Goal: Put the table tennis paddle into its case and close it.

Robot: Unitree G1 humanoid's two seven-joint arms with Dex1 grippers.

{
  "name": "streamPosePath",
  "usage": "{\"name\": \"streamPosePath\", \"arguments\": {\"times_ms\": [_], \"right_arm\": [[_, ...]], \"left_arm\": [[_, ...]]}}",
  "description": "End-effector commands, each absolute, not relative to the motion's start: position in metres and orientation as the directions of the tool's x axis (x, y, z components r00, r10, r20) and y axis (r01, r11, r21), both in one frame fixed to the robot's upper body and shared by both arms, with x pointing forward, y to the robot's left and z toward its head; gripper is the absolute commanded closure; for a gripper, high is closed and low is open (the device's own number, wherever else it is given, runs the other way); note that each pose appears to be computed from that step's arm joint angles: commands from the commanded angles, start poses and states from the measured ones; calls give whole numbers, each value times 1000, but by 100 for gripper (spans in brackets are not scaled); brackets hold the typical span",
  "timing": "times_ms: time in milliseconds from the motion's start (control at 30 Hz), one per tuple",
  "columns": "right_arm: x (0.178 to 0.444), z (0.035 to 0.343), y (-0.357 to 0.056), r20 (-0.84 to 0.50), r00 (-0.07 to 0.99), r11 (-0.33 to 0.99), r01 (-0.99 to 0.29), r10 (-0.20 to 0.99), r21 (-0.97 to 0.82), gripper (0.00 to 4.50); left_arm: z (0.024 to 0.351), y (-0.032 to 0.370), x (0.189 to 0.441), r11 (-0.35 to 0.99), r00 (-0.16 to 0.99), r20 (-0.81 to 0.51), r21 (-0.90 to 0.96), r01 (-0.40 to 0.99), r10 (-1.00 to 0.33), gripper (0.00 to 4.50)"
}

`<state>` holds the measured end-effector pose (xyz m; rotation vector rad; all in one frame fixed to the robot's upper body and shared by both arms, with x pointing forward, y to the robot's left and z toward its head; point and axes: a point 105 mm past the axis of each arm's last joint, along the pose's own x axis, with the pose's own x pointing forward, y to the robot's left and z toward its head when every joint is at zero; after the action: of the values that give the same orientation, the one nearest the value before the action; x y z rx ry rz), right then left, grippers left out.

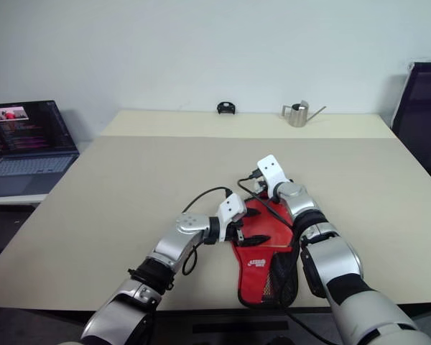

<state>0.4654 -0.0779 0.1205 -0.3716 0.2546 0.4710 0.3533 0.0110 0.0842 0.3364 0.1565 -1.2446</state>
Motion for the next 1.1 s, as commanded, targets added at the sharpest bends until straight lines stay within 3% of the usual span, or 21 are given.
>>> {"name": "streamPosePath", "arguments": {"times_ms": [33, 467, 733, 1100], "right_arm": [[467, 128, -69, -301, 861, 822, -492, 410, -287, 433], [472, 155, -76, -238, 875, 814, -481, 421, -327, 434], [472, 155, -128, -253, 901, 816, -428, 352, -389, 434], [441, 146, -197, -319, 906, 796, -402, 277, -453, 434]], "left_arm": [[60, 12, 348, 261, 295, -384, 139, 955, -875, 0], [47, 13, 349, 267, 298, -425, 134, 954, -855, 0], [44, 9, 352, 255, 285, -436, 128, 959, -854, 0], [37, 7, 350, 223, 250, -460, 114, 968, -852, 0]]}}
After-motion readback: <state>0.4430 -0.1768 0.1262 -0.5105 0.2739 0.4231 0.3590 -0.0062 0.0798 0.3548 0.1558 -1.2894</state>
